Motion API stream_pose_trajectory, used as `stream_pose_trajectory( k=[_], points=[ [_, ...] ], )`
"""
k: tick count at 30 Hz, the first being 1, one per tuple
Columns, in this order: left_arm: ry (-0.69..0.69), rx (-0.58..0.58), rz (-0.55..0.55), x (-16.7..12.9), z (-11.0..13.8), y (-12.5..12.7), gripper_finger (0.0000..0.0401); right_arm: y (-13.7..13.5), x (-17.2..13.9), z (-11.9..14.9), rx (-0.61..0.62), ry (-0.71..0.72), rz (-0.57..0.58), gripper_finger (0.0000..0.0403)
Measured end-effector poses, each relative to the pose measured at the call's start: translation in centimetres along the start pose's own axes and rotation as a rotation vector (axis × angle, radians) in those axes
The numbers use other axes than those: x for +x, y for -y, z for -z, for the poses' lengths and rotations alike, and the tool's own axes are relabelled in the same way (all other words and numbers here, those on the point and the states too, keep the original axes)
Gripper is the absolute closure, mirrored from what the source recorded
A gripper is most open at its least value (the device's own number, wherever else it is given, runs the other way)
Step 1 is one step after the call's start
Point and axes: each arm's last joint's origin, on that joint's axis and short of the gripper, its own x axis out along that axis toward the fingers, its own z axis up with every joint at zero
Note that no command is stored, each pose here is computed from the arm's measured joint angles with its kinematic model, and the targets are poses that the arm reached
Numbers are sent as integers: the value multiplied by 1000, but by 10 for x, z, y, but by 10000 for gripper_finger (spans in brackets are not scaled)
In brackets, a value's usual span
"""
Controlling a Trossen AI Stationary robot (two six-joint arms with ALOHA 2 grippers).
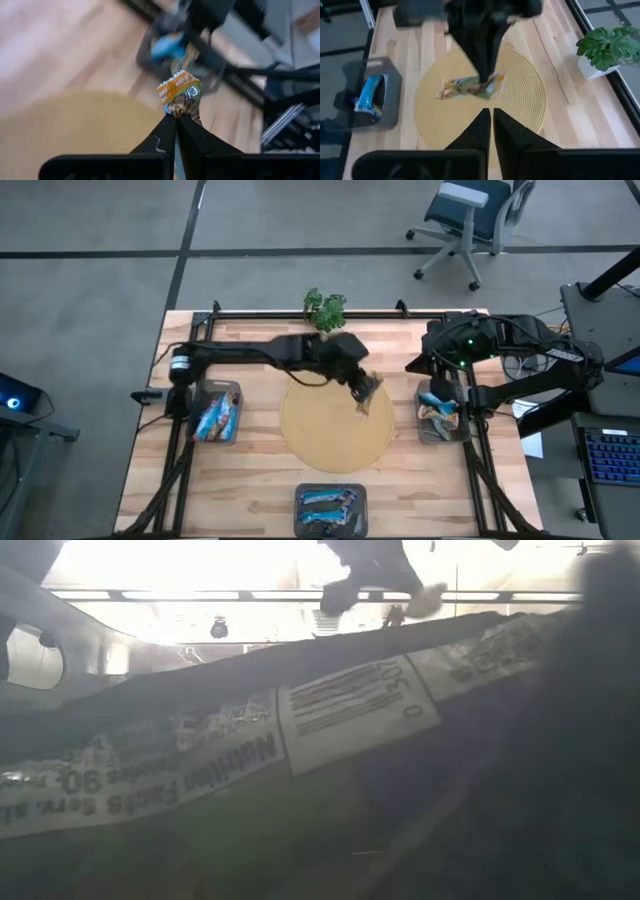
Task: Pick and place Granola Bars by type
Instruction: Put the yellow granola bar into the top right bin
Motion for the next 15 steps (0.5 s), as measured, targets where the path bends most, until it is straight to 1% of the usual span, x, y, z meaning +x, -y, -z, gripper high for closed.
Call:
stream_pose_trajectory(
  k=[2,4,6,8,10,12,15],
  points=[
    [59,24,7,-20,-10,1,401,0,1,-3,15,20,-3,382],
    [147,60,14,-39,-21,3,401,-1,2,-7,23,52,-8,368],
    [208,85,-6,-60,-29,4,401,-1,4,-11,22,89,-15,349],
    [283,105,-6,-80,-37,4,401,-2,4,-14,35,119,-24,324],
    [323,131,-11,-97,-42,4,401,-3,4,-18,68,154,-34,295],
    [400,159,16,-114,-49,7,401,-3,3,-22,88,192,-42,263],
    [480,213,47,-130,-55,12,401,-4,4,-31,89,274,-57,216]
  ],
)
